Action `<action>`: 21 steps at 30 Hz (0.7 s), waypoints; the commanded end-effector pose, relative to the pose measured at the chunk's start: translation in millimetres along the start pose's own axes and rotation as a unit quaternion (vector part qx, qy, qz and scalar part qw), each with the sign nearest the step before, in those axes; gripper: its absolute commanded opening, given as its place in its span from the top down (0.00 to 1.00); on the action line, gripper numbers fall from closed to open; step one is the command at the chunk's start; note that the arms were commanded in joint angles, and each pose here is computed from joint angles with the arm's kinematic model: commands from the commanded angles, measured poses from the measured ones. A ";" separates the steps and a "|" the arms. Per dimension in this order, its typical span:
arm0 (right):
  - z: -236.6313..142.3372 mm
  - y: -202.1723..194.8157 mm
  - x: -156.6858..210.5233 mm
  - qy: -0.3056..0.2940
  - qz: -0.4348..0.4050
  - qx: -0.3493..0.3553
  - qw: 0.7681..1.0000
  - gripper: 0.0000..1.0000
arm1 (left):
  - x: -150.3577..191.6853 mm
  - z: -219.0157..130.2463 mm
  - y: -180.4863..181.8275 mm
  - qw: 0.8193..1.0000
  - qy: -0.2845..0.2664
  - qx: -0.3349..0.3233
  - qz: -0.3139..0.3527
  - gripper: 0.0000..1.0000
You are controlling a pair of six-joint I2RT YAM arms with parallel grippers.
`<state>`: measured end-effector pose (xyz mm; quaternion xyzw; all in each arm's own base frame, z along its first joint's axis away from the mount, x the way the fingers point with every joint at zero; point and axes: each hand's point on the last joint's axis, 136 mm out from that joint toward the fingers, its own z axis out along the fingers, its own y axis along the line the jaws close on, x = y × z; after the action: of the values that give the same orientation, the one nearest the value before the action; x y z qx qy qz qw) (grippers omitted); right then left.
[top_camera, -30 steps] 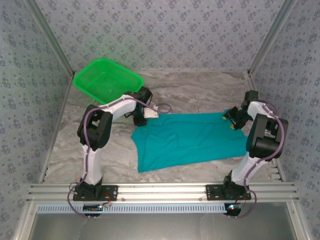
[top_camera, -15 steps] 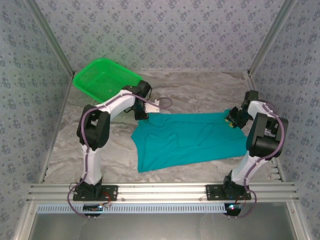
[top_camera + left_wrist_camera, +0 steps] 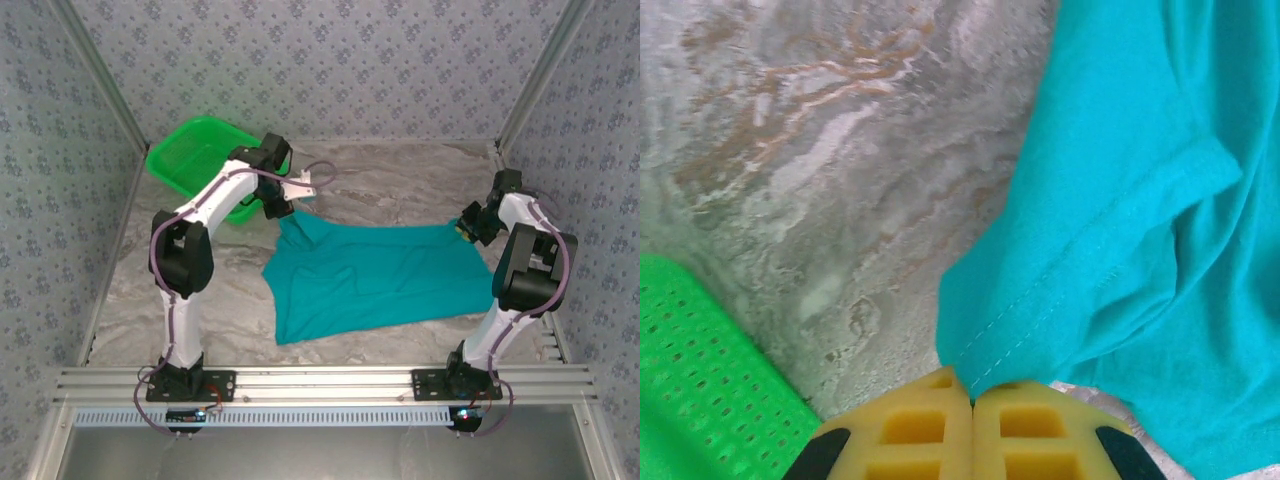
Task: Fold the inside-out t-shirt
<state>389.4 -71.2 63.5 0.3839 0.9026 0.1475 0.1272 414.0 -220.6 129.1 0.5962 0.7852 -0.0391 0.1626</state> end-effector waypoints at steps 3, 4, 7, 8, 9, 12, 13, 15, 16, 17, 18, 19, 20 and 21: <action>10.6 -2.9 7.8 0.026 0.018 -0.011 0.999 0.67 | -2.7 -17.3 -0.9 0.999 -0.012 0.017 -0.038 1.00; 15.2 2.2 9.7 0.033 0.014 -0.024 0.999 0.63 | -4.8 -19.0 -0.1 0.999 -0.017 0.016 -0.043 1.00; 23.7 9.4 10.0 0.038 0.005 -0.024 0.999 0.61 | -12.0 -22.6 2.2 0.997 -0.033 0.016 -0.063 1.00; 25.9 9.8 9.3 0.040 0.006 -0.022 0.999 0.61 | -17.1 -26.8 4.6 0.997 -0.042 0.012 -0.066 1.00; 29.5 10.4 9.0 0.043 0.009 -0.021 0.999 0.61 | -18.9 -26.9 4.2 0.996 -0.046 0.016 -0.073 1.00; 36.9 10.1 7.8 0.045 0.014 -0.016 0.999 0.62 | -20.1 -27.1 4.7 0.995 -0.047 0.017 -0.081 1.00; 38.2 10.1 7.8 0.046 0.017 -0.015 0.999 0.63 | -19.0 -25.8 4.2 0.996 -0.045 0.019 -0.081 1.00; 38.4 12.5 6.4 0.046 0.018 -0.018 0.999 0.77 | -16.7 -23.8 3.2 0.996 -0.039 0.021 -0.080 1.00; 37.3 14.9 5.5 0.045 0.018 -0.022 0.999 0.86 | -14.9 -22.3 2.4 0.996 -0.034 0.022 -0.079 1.00; 35.5 16.7 5.2 0.044 0.018 -0.024 0.999 0.92 | -13.0 -21.3 1.8 0.996 -0.031 0.024 -0.080 1.00; 32.3 20.1 2.3 0.039 0.015 -0.028 0.999 0.96 | -12.3 -20.7 1.0 0.996 -0.028 0.025 -0.079 1.00; 27.8 22.4 1.0 0.033 0.012 -0.026 0.999 0.97 | -11.0 -22.2 1.2 0.996 -0.026 0.023 -0.079 1.00; 24.0 23.0 -0.1 0.028 0.011 -0.021 0.999 0.99 | -10.2 -22.0 0.4 0.996 -0.023 0.024 -0.077 1.00; 19.2 23.2 -1.4 0.023 0.010 -0.016 1.000 1.00 | -9.2 -23.0 0.0 0.997 -0.021 0.023 -0.076 1.00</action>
<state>406.5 -51.9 35.7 0.3882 0.8988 0.1803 0.0951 417.1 -223.6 149.4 0.5374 0.8223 -0.0741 0.1718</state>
